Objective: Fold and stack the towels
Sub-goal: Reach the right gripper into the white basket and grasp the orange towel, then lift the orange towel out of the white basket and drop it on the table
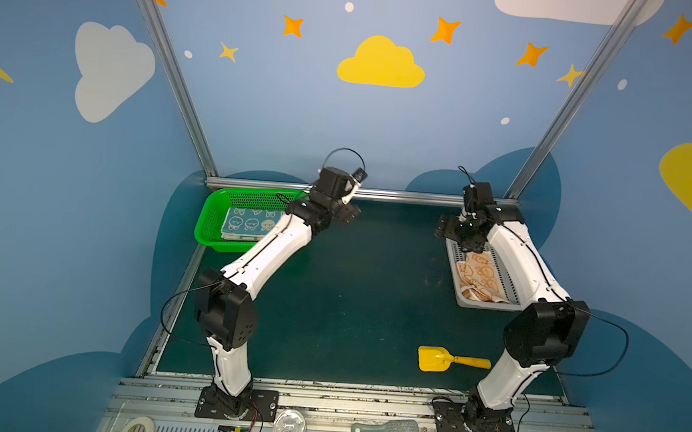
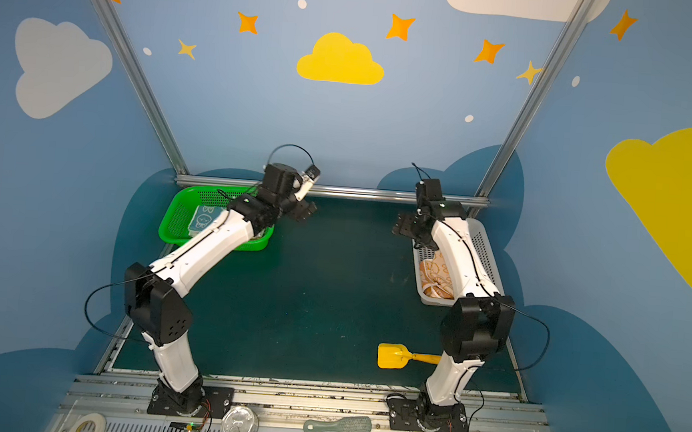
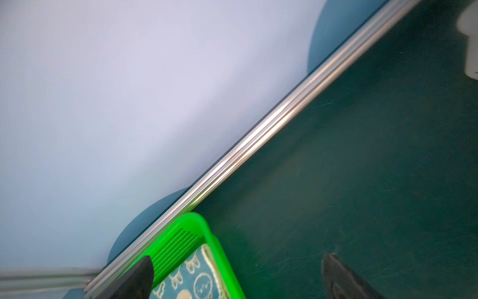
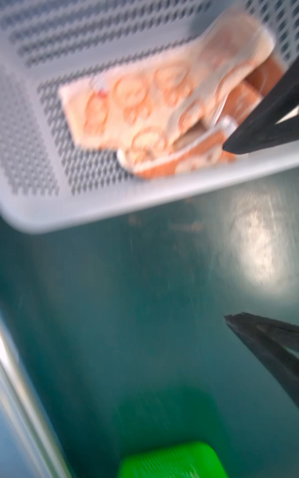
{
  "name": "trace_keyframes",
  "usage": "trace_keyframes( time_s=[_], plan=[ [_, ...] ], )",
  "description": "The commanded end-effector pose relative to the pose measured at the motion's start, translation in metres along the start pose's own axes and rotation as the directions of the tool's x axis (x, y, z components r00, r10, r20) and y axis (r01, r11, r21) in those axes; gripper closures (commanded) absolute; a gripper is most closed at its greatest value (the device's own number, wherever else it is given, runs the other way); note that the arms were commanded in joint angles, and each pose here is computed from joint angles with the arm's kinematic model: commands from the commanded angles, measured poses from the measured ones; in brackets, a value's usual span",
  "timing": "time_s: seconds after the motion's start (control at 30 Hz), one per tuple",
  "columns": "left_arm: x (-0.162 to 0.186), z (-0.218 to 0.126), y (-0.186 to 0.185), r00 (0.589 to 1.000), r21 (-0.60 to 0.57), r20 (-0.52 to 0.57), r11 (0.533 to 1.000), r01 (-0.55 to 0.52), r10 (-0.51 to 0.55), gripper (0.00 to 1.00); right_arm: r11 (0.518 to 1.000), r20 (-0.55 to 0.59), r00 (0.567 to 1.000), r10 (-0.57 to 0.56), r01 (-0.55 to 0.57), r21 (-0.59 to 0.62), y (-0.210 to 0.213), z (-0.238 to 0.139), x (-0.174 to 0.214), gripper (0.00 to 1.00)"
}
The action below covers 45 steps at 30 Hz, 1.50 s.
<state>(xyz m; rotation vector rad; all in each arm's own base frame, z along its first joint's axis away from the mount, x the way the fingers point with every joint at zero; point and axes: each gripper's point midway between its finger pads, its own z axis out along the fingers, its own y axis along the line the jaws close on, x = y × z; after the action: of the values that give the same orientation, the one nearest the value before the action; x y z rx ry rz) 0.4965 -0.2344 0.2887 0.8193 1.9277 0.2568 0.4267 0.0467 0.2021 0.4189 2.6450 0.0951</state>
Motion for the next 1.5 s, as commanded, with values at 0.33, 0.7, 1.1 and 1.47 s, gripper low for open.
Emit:
trace_keyframes(
  time_s=[0.33, 0.7, 1.1, 1.47],
  plan=[
    [-0.057, 0.023, -0.18, 0.968, 0.128, 0.118, 0.963, -0.236, 0.222, 0.0, 0.939, -0.364, 0.866, 0.344, -0.305, 0.162, -0.097, 0.088, 0.063, 0.06],
    [-0.046, 0.023, -0.215, 0.98, 0.235, 0.102, 0.953, -0.191, 0.171, 0.0, 0.937, -0.453, 0.82, 0.351, -0.307, 0.169, -0.095, 0.136, 0.078, 0.34],
    [-0.041, 0.01, -0.206, 0.993, 0.266, 0.067, 0.958, -0.107, 0.092, 0.0, 0.929, -0.379, 0.853, 0.358, -0.368, 0.047, -0.08, 0.101, 0.047, 1.0],
    [-0.054, -0.013, -0.136, 0.995, 0.152, 0.073, 0.987, 0.055, -0.067, 0.0, 0.937, -0.256, 0.926, 0.277, -0.32, -0.144, -0.029, 0.001, 0.003, 1.0]
  ],
)
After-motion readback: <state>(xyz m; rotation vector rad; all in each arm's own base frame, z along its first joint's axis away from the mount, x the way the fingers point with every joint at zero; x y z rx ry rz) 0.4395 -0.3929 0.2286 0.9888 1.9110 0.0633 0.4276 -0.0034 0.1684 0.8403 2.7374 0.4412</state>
